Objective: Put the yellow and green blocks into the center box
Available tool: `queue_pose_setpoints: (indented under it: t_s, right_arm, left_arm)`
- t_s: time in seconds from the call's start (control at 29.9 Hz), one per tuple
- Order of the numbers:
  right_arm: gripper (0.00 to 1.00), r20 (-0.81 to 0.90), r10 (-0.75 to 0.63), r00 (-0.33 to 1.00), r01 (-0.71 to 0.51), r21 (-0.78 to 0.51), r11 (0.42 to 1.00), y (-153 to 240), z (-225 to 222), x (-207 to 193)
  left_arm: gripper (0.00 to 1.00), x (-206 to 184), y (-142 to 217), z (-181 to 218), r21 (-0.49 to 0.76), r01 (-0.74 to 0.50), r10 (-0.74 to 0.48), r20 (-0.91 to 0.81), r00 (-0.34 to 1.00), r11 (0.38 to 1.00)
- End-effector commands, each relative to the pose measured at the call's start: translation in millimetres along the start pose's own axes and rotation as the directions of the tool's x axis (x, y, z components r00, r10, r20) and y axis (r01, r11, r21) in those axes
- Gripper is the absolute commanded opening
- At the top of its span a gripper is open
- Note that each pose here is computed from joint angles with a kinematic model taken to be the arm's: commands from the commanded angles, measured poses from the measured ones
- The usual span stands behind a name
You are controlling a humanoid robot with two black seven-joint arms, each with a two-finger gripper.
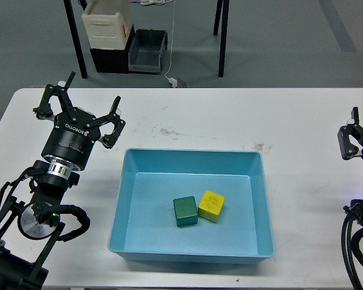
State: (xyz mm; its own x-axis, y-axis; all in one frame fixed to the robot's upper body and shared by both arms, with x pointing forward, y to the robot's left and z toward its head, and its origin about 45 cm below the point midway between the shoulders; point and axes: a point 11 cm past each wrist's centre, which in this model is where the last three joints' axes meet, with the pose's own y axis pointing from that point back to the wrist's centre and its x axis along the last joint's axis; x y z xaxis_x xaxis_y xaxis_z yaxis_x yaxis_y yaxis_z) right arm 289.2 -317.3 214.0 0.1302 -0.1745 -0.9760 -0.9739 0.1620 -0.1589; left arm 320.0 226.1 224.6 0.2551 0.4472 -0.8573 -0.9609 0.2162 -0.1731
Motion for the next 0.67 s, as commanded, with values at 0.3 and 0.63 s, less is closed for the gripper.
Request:
queue_pose_setpoints:
  t_s: [0.3, 0.63]
  right_arm:
    - [1.00, 0.082, 0.068, 0.994, -0.069, 0.013, 0.998, 29.2, -8.0, 24.3]
    - [1.00, 0.077, 0.083, 0.994, -0.083, 0.004, 0.997, 32.0, -5.6, 28.3]
  left_arm:
    - [1.00, 29.3, 56.6, -9.0, -0.213, -0.178, 0.116, -0.276, 0.954, 0.961]
    - [1.00, 39.0, 64.9, 1.4, -0.240, -0.205, 0.137, -0.272, 0.953, 0.949]
